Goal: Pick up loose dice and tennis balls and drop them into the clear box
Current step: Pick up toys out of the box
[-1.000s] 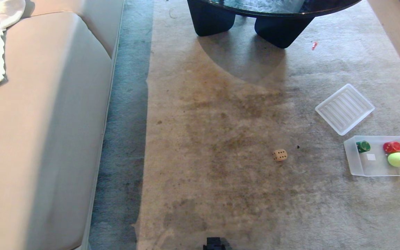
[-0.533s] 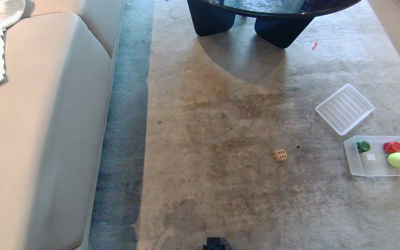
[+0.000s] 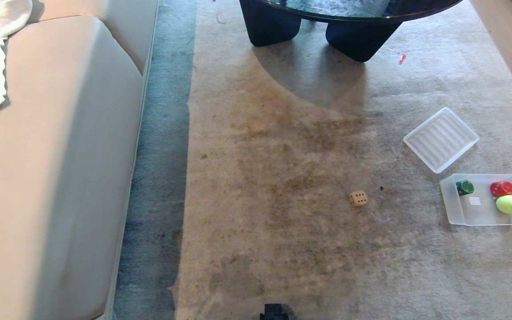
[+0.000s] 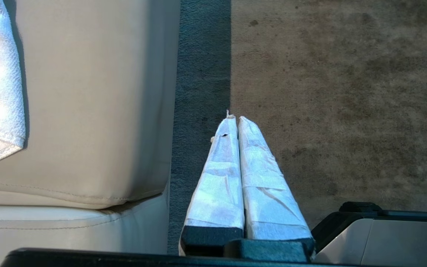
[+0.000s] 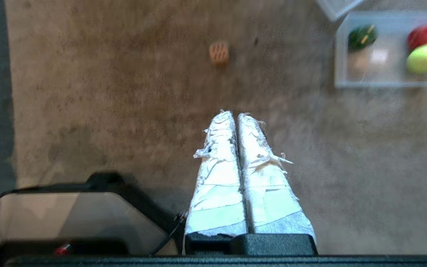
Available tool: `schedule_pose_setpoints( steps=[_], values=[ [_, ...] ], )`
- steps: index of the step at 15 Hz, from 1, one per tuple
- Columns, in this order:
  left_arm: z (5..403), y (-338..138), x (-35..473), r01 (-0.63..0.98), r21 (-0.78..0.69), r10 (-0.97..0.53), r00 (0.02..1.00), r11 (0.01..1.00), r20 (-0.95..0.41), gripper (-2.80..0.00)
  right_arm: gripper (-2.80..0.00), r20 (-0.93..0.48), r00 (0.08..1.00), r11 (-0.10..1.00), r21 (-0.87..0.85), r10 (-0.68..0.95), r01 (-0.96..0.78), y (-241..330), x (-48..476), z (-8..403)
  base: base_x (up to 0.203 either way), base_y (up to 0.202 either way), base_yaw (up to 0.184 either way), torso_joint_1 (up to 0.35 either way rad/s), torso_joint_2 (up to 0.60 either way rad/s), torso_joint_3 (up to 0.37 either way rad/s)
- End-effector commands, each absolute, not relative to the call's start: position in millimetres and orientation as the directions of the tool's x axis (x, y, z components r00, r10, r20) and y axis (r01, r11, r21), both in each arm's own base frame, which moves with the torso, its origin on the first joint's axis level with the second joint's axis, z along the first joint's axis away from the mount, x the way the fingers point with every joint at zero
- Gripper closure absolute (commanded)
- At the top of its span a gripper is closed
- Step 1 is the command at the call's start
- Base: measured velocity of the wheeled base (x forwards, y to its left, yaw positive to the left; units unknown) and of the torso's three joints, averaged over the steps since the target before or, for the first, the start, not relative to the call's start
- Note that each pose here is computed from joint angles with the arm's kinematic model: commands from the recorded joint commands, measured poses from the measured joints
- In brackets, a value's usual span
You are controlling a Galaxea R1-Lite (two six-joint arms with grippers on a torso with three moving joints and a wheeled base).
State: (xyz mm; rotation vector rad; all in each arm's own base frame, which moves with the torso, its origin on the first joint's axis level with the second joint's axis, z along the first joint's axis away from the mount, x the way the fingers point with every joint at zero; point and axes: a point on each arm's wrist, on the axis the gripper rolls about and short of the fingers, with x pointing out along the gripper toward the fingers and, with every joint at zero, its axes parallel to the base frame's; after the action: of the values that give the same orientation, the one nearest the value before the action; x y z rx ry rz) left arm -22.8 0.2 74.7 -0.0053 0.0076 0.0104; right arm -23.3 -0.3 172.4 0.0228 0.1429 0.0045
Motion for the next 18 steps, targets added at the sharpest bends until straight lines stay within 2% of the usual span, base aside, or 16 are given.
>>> schedule_pose_setpoints(
  steps=[1, 3, 6, 10, 13, 15, 18],
  values=[
    [74.3, 0.2, -22.7, -0.011, -0.006, 0.011, 1.000, 1.000, -0.009, 0.00, 0.00, -0.345, 0.939, 0.999, 0.032, 0.009, 0.002, 0.3, 28.8, 198.3, 0.000, 0.000, 0.000, 0.000, 0.00, 0.000],
    [74.7, 0.2, -22.8, -0.011, -0.006, 0.011, 1.000, 1.000, -0.008, 0.00, 0.00, -0.449, 0.894, 0.999, 0.042, 0.016, 0.003, 1.2, 79.8, 200.6, 0.000, 0.000, 0.000, 0.000, 0.00, 0.000],
    [74.7, 0.2, -22.8, -0.011, -0.006, 0.011, 1.000, 1.000, -0.008, 0.00, 0.00, -0.590, 0.807, 0.999, 0.049, 0.029, 0.000, 4.9, 176.6, 171.7, 0.000, 0.000, 0.000, 0.000, 0.00, 0.000],
    [74.3, 0.2, -22.7, -0.011, -0.006, 0.011, 1.000, 1.000, -0.009, 0.00, 0.00, -0.551, 0.834, 0.999, 0.039, 0.019, 0.003, 12.4, 247.0, 142.3, 0.000, 0.000, 0.000, 0.000, 0.00, 0.000],
    [74.3, 0.2, -22.7, -0.011, -0.006, 0.011, 1.000, 1.000, -0.009, 0.00, 0.00, -0.612, 0.791, 1.000, 0.005, -0.013, 0.021, 20.9, 302.1, 79.4, 0.000, 0.000, 0.000, 0.000, 0.00, 0.000],
    [74.3, 0.2, -22.7, -0.011, -0.006, 0.011, 1.000, 1.000, -0.009, 0.00, 0.00, -0.584, 0.812, 1.000, 0.002, -0.012, 0.016, 26.0, 323.3, 54.0, 0.000, 0.000, 0.000, 0.000, 0.00, 0.000],
    [74.7, 0.2, -22.8, -0.011, -0.006, 0.011, 1.000, 1.000, -0.008, 0.00, 0.00, -0.576, 0.817, 1.000, 0.013, 0.010, -0.002, 29.4, 329.9, 44.0, 0.000, 0.000, 0.000, 0.000, 0.00, 0.000]
  ],
)
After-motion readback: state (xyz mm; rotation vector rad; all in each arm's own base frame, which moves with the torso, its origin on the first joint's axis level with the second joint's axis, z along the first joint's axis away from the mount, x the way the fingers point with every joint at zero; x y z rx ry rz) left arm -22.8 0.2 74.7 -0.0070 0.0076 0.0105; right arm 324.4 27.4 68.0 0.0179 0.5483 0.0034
